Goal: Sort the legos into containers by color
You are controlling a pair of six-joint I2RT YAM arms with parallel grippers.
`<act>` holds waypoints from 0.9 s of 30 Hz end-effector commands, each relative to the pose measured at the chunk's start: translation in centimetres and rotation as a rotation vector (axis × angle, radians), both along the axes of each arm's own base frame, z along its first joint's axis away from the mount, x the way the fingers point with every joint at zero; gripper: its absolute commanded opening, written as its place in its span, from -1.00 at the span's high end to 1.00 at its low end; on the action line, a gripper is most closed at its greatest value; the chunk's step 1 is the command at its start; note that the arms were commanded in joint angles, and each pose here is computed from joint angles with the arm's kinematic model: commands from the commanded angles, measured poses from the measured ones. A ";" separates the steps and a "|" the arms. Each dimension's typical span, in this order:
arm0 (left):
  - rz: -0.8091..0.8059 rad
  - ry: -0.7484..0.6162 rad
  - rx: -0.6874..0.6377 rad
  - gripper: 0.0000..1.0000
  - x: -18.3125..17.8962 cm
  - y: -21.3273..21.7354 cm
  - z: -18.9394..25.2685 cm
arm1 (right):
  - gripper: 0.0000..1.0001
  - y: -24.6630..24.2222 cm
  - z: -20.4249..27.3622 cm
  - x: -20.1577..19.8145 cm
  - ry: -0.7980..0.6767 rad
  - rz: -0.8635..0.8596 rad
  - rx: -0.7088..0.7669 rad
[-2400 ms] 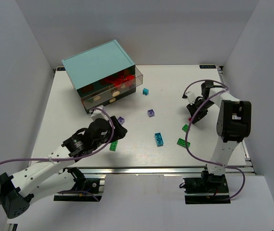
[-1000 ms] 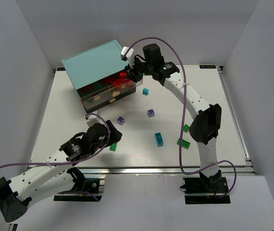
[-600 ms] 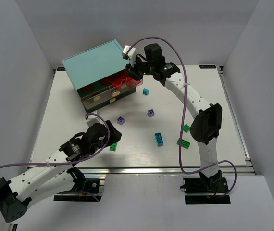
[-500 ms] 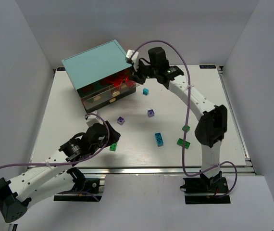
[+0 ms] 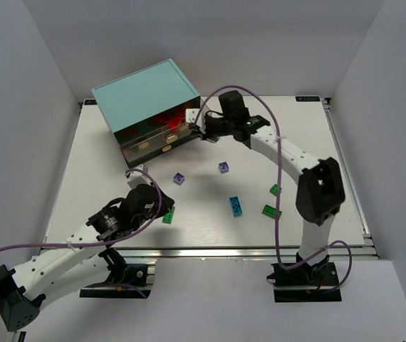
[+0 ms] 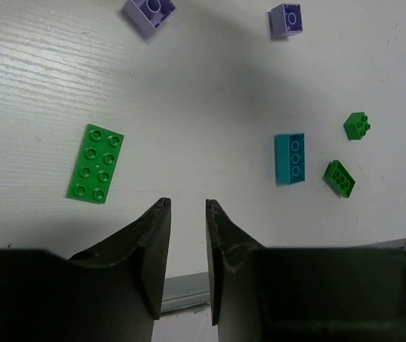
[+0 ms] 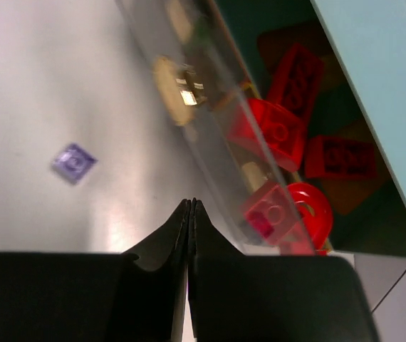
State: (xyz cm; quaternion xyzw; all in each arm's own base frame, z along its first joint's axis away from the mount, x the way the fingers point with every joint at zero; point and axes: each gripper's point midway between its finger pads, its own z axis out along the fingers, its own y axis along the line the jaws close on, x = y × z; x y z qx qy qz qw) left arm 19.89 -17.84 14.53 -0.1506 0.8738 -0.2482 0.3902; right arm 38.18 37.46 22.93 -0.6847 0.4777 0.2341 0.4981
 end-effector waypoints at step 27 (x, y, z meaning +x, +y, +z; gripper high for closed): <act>0.048 -0.051 -0.007 0.10 0.8 0.8 1.7 | 1.00 5.8 3.8 11.2 -0.191 -0.344 0.099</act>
